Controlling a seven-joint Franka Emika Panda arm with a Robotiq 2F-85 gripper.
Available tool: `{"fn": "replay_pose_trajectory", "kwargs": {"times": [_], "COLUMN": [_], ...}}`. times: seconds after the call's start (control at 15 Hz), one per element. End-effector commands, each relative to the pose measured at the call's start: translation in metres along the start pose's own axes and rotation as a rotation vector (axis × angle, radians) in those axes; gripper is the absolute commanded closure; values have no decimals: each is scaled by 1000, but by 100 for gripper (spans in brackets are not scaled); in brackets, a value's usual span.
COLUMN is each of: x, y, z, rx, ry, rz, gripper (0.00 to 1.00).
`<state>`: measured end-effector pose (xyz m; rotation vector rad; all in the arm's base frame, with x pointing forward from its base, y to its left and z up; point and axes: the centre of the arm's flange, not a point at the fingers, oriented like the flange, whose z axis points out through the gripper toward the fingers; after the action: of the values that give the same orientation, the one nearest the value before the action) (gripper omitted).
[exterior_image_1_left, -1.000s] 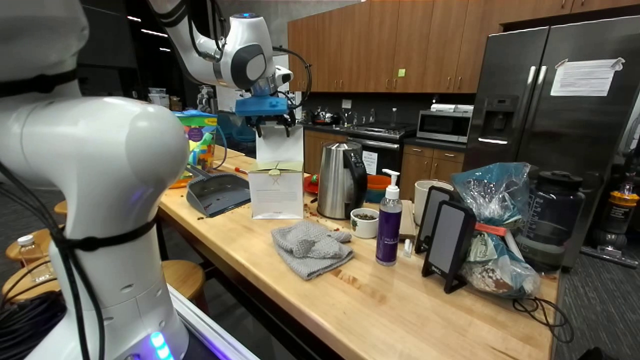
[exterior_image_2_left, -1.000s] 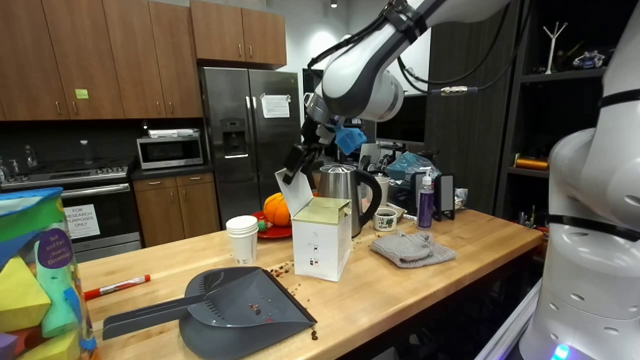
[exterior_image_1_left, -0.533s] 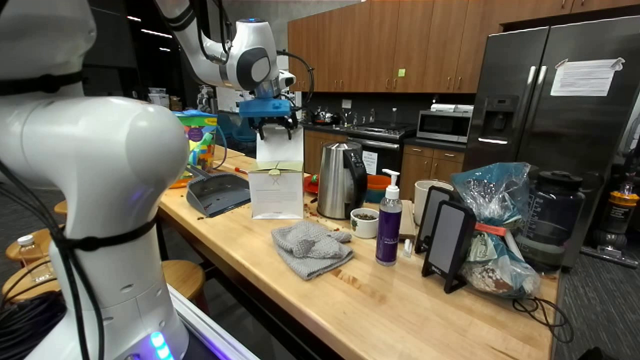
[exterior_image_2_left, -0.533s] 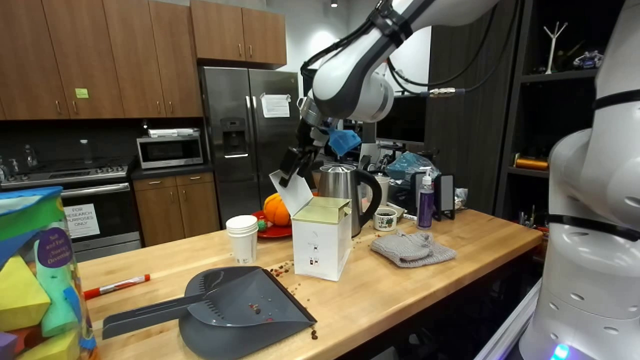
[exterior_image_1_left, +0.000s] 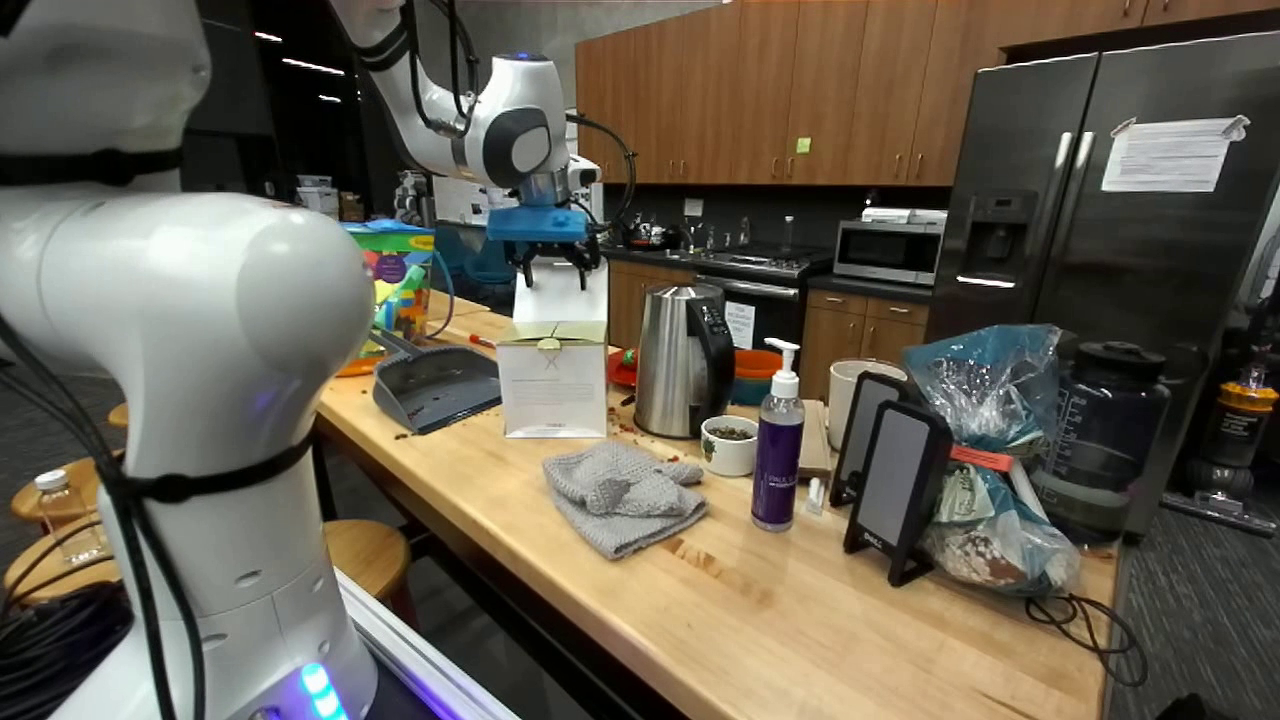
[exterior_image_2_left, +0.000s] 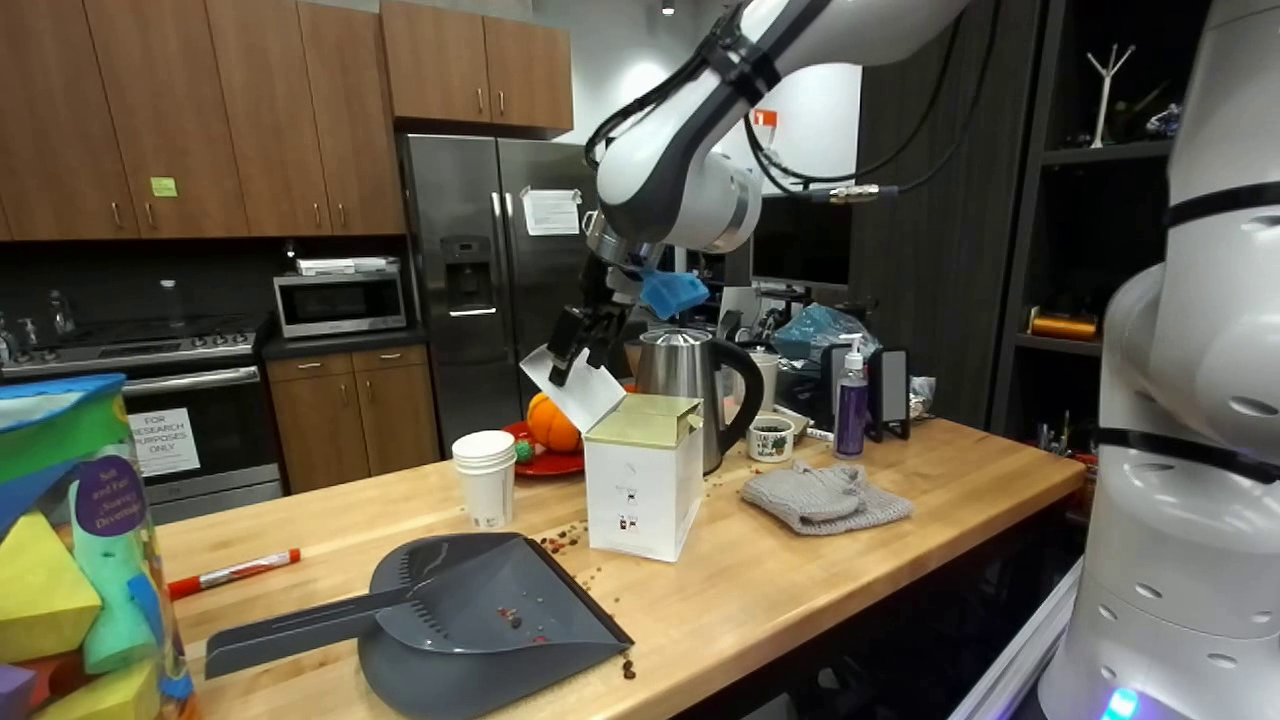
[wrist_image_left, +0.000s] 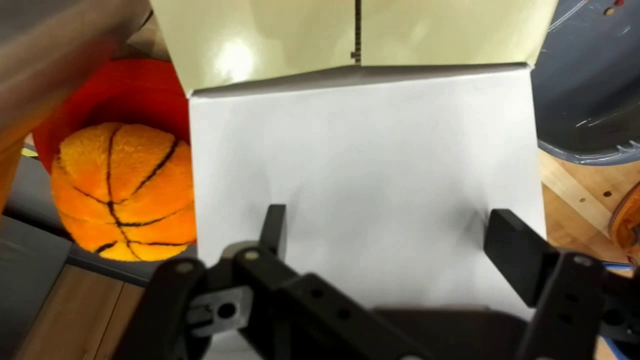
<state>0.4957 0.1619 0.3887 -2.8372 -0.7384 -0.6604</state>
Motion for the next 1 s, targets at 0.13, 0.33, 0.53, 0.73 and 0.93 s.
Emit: {"fn": "replay_pose_trajectory", "kwargs": {"times": [0.13,0.33,0.53,0.73,0.93], "x": [10,9,8,7,7], "y": [14,17,18,19,19], "z": [19,28,38,46,53], "rx": [23,27,29,32,36], "ry": [-37,-58,-79,-93,-106], "rz": [8,14,20,22,25], "gripper": [0,0,0,0,0]}}
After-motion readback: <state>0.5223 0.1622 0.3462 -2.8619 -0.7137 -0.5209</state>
